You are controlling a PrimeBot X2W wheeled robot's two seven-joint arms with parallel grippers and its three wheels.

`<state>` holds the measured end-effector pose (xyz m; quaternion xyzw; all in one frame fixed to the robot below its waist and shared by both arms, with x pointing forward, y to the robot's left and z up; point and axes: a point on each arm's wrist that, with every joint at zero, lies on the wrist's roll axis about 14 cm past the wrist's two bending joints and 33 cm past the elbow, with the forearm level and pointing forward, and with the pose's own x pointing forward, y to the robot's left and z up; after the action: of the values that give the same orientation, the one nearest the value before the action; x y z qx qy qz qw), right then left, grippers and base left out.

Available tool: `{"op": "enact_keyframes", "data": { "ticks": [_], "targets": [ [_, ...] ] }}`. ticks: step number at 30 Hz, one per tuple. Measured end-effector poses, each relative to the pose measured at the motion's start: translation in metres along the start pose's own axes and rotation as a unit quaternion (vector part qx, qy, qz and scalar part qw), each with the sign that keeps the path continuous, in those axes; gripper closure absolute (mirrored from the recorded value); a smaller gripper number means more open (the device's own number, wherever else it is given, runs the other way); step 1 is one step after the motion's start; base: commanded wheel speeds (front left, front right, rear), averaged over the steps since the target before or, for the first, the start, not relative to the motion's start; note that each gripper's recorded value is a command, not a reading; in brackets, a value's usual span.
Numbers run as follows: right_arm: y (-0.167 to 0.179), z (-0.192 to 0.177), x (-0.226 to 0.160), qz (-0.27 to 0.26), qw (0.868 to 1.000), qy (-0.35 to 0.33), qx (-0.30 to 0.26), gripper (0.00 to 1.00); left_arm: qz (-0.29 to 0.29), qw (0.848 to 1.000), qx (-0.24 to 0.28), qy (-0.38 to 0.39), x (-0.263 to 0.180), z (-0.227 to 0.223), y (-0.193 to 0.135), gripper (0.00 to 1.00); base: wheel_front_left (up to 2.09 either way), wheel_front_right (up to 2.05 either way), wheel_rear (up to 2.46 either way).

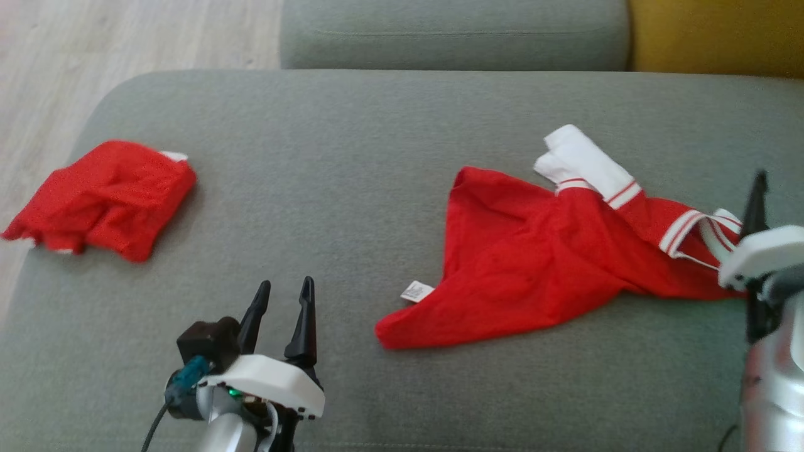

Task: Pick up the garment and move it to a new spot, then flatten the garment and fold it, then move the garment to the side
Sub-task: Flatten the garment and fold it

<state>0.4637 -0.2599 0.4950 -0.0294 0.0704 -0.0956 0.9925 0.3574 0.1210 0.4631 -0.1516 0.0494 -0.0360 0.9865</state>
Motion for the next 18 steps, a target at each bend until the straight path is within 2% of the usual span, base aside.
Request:
{"op": "enact_keyframes", "data": {
  "ticks": [5,7,9,14,18],
  "targets": [
    [0.023,0.04,-0.013,0.044,0.995,-0.085,-0.007,0.0,-0.018,1.0,0.0,-0.006,0.004,0.004,-0.011,0.0,0.0,0.0,0.0],
    [0.036,0.045,-0.024,0.069,0.992,-0.105,-0.011,0.0,-0.022,1.0,-0.011,-0.008,0.005,0.006,-0.014,0.0,0.0,0.0,0.0],
    [0.046,0.04,-0.041,0.089,0.989,-0.115,-0.021,0.0,-0.029,0.999,-0.016,-0.01,0.005,0.007,-0.019,0.0,0.0,0.0,0.0],
    [0.049,0.005,-0.079,0.106,0.99,-0.092,0.001,0.0,-0.046,0.999,-0.016,-0.002,0.003,0.002,-0.031,0.0,0.0,0.0,0.0],
    [0.045,-0.006,-0.091,0.102,0.992,-0.079,0.013,0.0,-0.053,0.998,-0.014,0.008,0.003,-0.004,-0.035,0.0,0.0,0.0,0.0]
  ]
}}
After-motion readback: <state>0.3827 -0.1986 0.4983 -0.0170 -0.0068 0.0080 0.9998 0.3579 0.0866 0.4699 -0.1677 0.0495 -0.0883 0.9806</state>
